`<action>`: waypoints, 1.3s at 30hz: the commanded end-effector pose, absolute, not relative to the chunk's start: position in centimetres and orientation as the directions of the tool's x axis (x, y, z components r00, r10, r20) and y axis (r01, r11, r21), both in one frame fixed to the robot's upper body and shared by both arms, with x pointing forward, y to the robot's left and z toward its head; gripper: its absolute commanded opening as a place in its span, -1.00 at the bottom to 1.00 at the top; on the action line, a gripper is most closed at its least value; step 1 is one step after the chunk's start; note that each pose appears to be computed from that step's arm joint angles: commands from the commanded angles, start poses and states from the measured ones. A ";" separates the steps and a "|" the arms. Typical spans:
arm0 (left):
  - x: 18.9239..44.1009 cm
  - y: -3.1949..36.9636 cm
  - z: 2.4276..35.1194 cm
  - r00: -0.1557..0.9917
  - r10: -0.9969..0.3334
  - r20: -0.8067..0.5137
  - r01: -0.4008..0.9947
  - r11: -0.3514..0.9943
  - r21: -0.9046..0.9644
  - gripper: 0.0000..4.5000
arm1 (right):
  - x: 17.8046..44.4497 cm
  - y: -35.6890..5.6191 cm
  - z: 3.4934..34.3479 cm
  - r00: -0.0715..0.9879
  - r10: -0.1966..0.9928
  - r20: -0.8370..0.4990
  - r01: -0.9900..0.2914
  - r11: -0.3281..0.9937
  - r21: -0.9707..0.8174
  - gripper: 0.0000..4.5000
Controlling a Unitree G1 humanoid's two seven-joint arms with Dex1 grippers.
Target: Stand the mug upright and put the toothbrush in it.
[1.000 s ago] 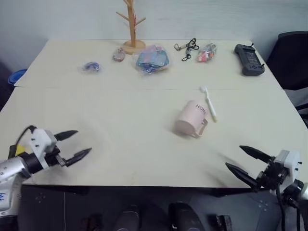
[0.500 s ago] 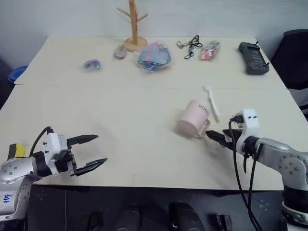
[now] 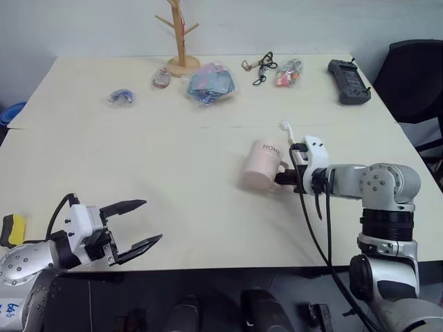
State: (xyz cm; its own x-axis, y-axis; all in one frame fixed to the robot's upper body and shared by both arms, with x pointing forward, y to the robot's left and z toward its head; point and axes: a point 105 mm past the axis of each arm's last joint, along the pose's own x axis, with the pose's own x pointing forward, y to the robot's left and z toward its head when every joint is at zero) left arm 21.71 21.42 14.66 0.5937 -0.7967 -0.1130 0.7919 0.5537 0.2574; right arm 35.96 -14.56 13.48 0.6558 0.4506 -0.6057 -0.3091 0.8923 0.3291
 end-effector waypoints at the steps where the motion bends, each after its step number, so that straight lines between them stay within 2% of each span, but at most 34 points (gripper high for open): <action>1: 21.4 21.7 15.8 0.618 -0.782 -0.083 0.763 0.572 0.301 1.00 | 36.1 -12.2 13.8 0.648 0.554 -0.523 -0.413 0.832 0.370 -0.97; 2: 21.4 21.7 15.8 0.623 -0.778 -0.080 0.759 0.577 0.300 1.00 | 36.4 -11.8 14.6 0.668 0.577 -0.470 -0.446 0.816 0.367 -0.97; 4: 21.5 22.1 16.1 0.644 -0.763 -0.053 0.742 0.607 0.285 1.00 | 36.9 -10.2 18.1 0.706 0.664 -0.247 -0.608 0.747 0.269 -0.97; 5: 21.4 22.2 16.3 0.652 -0.757 -0.042 0.735 0.618 0.278 1.00 | 36.8 -9.2 19.8 0.702 0.703 -0.114 -0.697 0.711 0.093 -0.97; 6: 21.4 22.4 16.5 0.658 -0.752 -0.036 0.731 0.627 0.268 1.00 | 36.0 -7.7 20.8 0.642 0.767 -0.009 -0.766 0.641 -0.057 -0.97; 7: 21.4 22.5 16.7 0.664 -0.747 -0.025 0.727 0.637 0.256 1.00 | 36.0 -6.8 20.8 0.627 0.777 0.053 -0.768 0.628 -0.124 -0.97; 10: 21.5 22.9 17.3 0.680 -0.733 0.006 0.717 0.667 0.203 1.00 | 37.4 -5.0 19.7 0.652 0.727 0.215 -0.722 0.682 -0.116 -0.97; 12: 21.5 23.0 17.4 0.687 -0.726 0.005 0.714 0.677 0.181 1.00 | 37.5 -3.8 19.1 0.624 0.710 0.327 -0.706 0.692 -0.153 -0.97; 16: 21.3 23.4 17.1 0.704 -0.711 -0.003 0.704 0.696 0.143 1.00 | 38.5 -1.9 15.7 0.634 0.715 0.296 -0.707 0.691 -0.153 -0.97; 19: 21.2 23.6 17.0 0.710 -0.704 -0.004 0.699 0.703 0.132 1.00 | 38.5 -1.5 14.4 0.594 0.763 0.255 -0.748 0.640 -0.173 -0.97; 22: 21.2 23.7 17.0 0.711 -0.703 -0.004 0.698 0.705 0.128 1.00 | 38.6 -2.3 14.7 0.577 0.778 0.250 -0.737 0.627 -0.252 -0.71; 24: 21.3 23.7 16.9 0.712 -0.702 -0.006 0.697 0.705 0.128 1.00 | 38.6 -3.0 15.1 0.570 0.782 0.254 -0.740 0.622 -0.255 -0.42; 27: 21.5 24.0 16.5 0.715 -0.699 -0.009 0.694 0.709 0.126 1.00 | 37.5 -4.7 14.9 0.508 0.839 0.195 -0.796 0.544 -0.266 -0.01; 30: 21.6 24.3 16.0 0.715 -0.699 -0.016 0.695 0.709 0.119 1.00 | 35.3 -8.0 14.4 0.452 0.886 0.106 -0.833 0.461 -0.305 0.45; 34: 21.8 25.0 15.4 0.717 -0.696 -0.035 0.694 0.709 0.124 1.00 | 31.9 -13.5 14.5 0.441 0.896 0.060 -0.848 0.437 -0.298 0.99; 36: 21.9 25.2 15.4 0.719 -0.694 -0.036 0.692 0.709 0.134 1.00 | 30.3 -17.4 14.4 0.500 0.865 0.049 -0.817 0.490 -0.304 0.99; 39: 22.2 25.3 15.4 0.718 -0.695 -0.034 0.691 0.706 0.157 1.00 | 28.3 -23.1 13.9 0.644 0.764 0.037 -0.718 0.621 -0.315 0.99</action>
State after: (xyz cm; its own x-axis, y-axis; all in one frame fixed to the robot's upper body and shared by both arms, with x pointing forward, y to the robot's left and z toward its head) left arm 22.13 25.16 14.90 0.7181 -0.6947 -0.0416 0.6942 0.7106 0.1146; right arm 28.97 -21.29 11.99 0.6053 0.7955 -0.0294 -0.7733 0.5788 -0.2587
